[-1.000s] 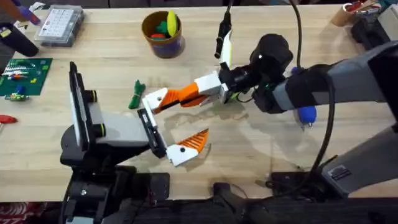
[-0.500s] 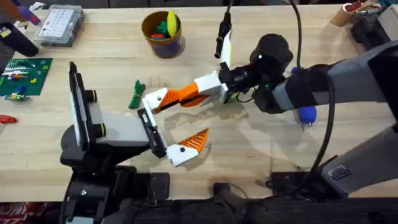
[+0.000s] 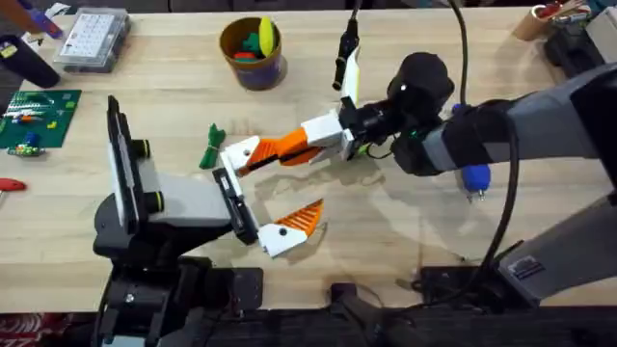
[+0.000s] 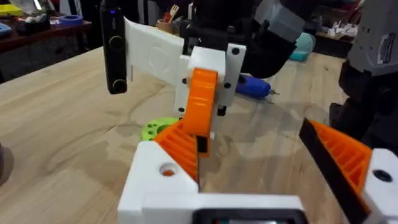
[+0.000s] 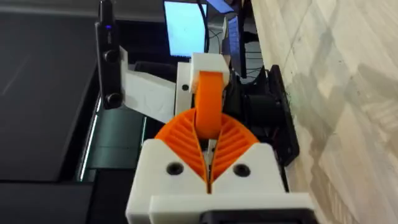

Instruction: Pick up the gripper from the table and insert it into the empty holder that is missing its gripper. Then pick up a screw, insert it into the mounting hole, and use the screwdriver to tighten it. Finally, clean up the table by picking up the vegetable and placing it into the bucket.

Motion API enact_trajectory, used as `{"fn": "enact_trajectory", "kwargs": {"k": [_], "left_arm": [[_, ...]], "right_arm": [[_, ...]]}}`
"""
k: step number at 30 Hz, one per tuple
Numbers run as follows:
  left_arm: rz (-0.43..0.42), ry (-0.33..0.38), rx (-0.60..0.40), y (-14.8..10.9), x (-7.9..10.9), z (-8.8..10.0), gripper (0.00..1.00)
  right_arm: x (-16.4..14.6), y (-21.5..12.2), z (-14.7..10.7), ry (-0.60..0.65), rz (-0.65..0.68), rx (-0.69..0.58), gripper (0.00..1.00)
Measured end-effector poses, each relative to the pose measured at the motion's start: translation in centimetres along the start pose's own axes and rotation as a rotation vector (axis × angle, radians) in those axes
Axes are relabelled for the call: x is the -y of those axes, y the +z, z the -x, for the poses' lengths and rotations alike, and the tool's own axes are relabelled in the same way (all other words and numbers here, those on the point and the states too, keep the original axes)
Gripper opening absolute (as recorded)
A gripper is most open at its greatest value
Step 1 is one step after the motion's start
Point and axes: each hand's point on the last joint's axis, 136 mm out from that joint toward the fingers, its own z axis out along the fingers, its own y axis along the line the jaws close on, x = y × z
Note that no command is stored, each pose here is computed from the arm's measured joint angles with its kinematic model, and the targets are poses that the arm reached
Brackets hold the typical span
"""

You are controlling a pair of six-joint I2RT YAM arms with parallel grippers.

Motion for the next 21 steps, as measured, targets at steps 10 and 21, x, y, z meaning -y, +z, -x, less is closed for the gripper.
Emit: {"fn": "enact_trajectory", "kwargs": {"k": [10,21], "left_arm": [[0.003,0.0,0.0,0.0,-0.06,0.01,0.986],[0.006,0.001,0.0,0.0,-0.1,0.01,0.986]], "right_arm": [[0.0,0.04,0.13,0.0,0.0,0.008,0.011],[0.01,0.06,0.21,0.0,0.0,0.013,0.011]]}}
